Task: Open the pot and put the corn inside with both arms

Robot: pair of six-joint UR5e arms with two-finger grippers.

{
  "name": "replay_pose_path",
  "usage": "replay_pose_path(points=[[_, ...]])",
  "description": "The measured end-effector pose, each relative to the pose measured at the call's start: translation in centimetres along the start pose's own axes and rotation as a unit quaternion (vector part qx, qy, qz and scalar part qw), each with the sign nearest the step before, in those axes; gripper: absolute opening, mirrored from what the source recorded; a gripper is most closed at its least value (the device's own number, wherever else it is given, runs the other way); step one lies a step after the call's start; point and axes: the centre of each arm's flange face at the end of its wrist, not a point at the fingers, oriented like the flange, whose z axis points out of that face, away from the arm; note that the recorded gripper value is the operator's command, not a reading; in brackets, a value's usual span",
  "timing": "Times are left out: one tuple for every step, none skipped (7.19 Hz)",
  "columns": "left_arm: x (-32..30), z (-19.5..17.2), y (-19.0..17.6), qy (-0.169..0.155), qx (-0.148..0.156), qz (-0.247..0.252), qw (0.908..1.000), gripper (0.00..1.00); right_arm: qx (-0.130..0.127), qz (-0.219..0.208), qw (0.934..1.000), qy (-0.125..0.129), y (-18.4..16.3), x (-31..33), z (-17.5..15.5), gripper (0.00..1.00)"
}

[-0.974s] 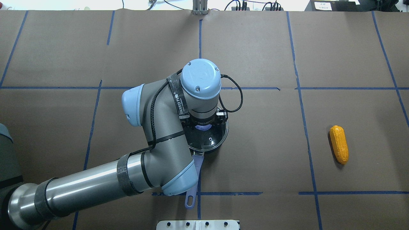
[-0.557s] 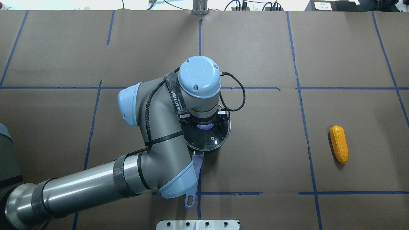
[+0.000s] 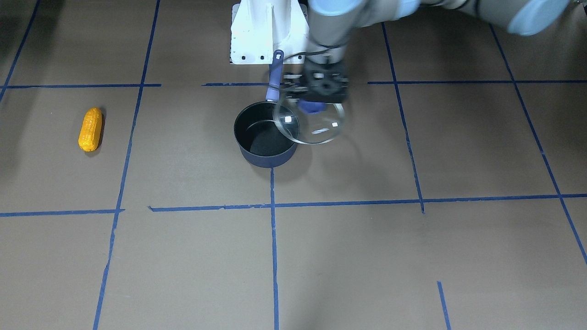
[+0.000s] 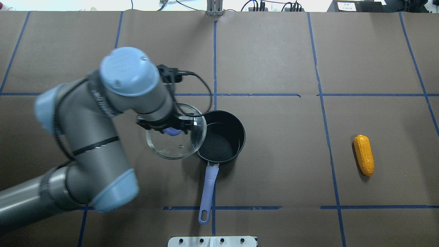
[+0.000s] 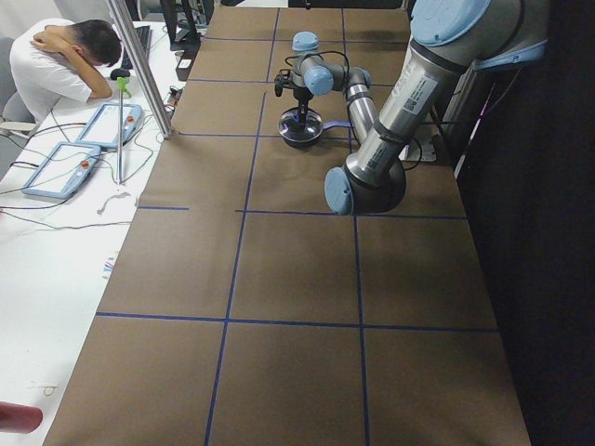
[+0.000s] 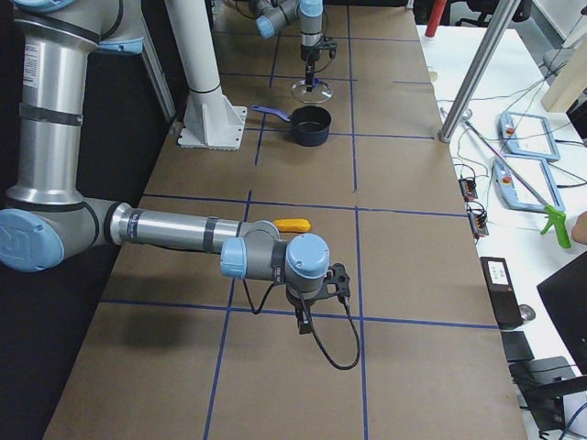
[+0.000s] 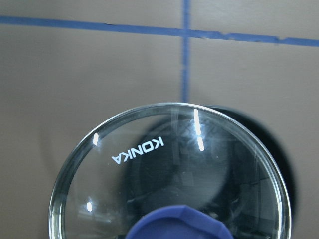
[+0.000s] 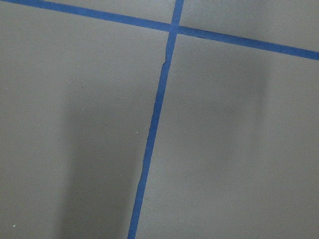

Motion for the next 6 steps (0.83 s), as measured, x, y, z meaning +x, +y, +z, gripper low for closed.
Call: replay_pose_path(points=[[-5.5, 0.6, 0.3, -0.012, -0.001, 0.037, 0.9993, 0.09, 0.000, 0.000, 1.0000, 0.000, 0.0, 0.0, 0.0, 1.00], [-9.9, 2.2, 0.9, -0.014, -0.001, 0.060, 0.9981, 0.09, 0.000, 0.000, 1.0000, -0.001, 0.0, 0.0, 0.0, 1.00], [-12.9, 4.1, 1.4, -0.011, 0.002, 0.069, 0.9975, 0.09, 0.000, 0.000, 1.0000, -0.001, 0.0, 0.0, 0.0, 1.00], [-14.6, 6.0, 1.6, -0.010, 0.002, 0.066, 0.9977, 0.09, 0.000, 0.000, 1.0000, 0.000, 0.0, 0.0, 0.0, 1.00], [-15.3, 7.7, 1.6, -0.007, 0.001, 0.055, 0.9985, 0.09, 0.000, 0.000, 1.0000, 0.000, 0.0, 0.0, 0.0, 1.00], [-15.5, 9.6, 1.8, 0.003, 0.002, 0.043, 0.9991, 0.10, 0.000, 0.000, 1.0000, 0.000, 0.0, 0.0, 0.0, 1.00]])
